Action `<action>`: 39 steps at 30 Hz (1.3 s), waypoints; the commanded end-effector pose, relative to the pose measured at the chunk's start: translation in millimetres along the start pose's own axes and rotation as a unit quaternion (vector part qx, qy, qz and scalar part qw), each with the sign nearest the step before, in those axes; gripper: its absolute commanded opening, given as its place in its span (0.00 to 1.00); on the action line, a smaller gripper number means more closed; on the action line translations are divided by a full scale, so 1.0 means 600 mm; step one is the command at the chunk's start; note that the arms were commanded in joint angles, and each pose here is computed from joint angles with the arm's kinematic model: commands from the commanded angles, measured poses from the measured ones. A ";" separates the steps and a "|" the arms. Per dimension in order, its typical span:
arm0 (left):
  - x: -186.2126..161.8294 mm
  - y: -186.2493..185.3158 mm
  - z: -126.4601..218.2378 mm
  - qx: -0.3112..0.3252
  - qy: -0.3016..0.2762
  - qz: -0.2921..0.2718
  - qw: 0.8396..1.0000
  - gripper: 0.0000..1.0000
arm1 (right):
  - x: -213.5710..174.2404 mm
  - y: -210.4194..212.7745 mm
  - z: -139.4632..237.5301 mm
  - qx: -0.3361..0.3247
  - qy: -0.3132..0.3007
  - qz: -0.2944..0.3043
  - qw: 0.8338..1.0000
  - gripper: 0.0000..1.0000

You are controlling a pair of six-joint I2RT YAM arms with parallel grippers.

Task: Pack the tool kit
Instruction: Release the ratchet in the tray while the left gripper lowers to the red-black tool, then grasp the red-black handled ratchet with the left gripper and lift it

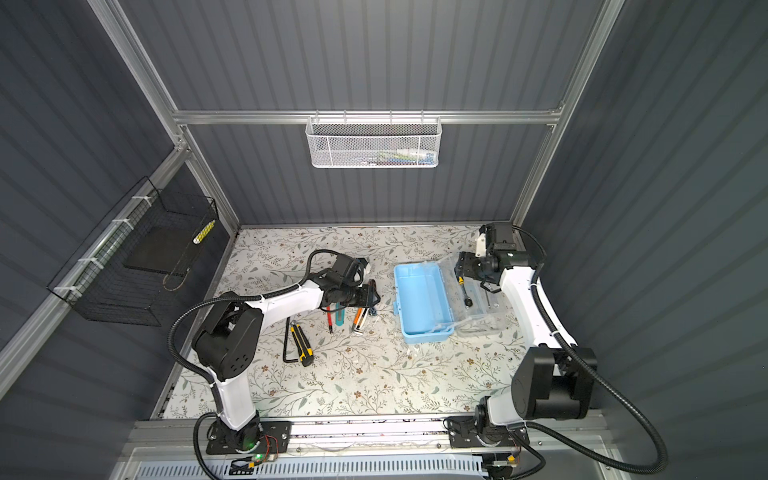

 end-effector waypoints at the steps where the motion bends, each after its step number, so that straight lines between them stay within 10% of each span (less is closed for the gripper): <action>1: 0.001 0.001 -0.016 0.007 0.018 0.000 1.000 0.50 | -0.003 -0.003 0.012 -0.007 -0.009 0.001 1.000 0.75; 39: -0.001 0.025 -0.076 0.040 0.056 -0.003 0.998 0.31 | -0.013 -0.007 0.035 -0.015 -0.019 0.004 1.000 0.77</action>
Point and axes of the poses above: each gripper's point midway between its finger pads, its own z axis back along the fingers, its own y axis along the line the jaws close on, x = y × z, the point moved 4 cm from there along z, back along the fingers, and after that the axes turned 7 degrees about -z, right-handed, at the moved point
